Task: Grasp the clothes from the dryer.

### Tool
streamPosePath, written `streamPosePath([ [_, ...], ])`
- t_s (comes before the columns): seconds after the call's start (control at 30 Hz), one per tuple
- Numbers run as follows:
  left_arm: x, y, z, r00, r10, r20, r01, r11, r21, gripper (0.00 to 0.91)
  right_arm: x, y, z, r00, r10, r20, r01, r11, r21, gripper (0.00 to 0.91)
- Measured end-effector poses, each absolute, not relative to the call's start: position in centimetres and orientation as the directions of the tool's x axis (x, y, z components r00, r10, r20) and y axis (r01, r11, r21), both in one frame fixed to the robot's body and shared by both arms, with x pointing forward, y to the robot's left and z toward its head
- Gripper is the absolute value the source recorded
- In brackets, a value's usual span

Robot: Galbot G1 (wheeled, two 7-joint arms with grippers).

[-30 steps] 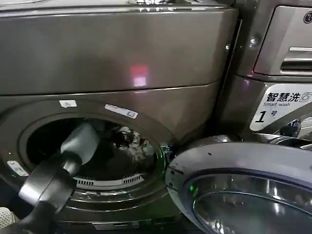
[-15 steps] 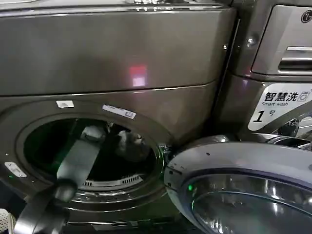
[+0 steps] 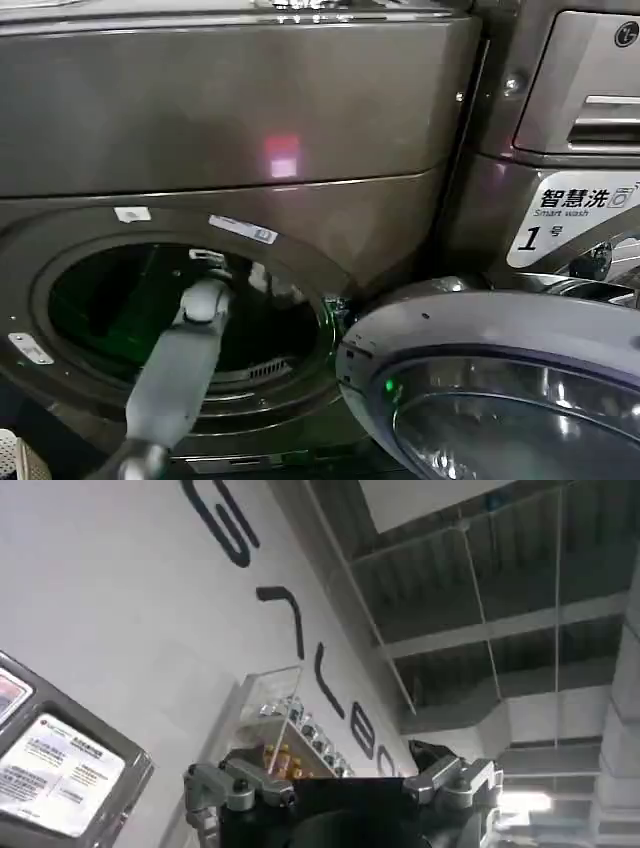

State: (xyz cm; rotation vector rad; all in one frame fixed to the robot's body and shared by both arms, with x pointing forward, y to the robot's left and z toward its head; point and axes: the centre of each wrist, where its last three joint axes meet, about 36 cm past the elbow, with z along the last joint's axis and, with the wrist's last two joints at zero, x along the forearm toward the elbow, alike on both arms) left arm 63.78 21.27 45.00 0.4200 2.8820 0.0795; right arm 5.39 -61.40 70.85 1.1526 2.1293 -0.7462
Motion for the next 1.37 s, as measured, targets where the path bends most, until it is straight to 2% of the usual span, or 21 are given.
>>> streamPosePath([
  [0.2, 60.0, 20.5, 45.3, -0.955, 0.114, -0.275, 0.117, 0.993, 0.007, 0.0, 5.2, -61.3, 71.3, -0.429, 0.54, -0.724, 0.875, 0.446, -0.186, 0.907],
  [0.43, 56.8, 20.4, 43.9, -0.976, 0.019, -0.218, 0.02, 1.0, -0.005, 0.0, 5.0, -61.5, 71.8, -0.421, 0.543, -0.727, 0.879, 0.441, -0.18, 0.907],
  [0.8, 55.9, 20.6, 43.4, -0.985, -0.018, -0.172, -0.024, 0.999, 0.031, 0.0, 5.0, -61.6, 72.0, -0.415, 0.539, -0.733, 0.881, 0.439, -0.176, 0.907],
  [1.37, 56.4, 20.8, 43.7, -0.985, 0.045, -0.168, 0.033, 0.996, 0.077, 0.0, 4.4, -61.2, 72.1, -0.439, 0.536, -0.721, 0.874, 0.441, -0.205, 0.907],
])
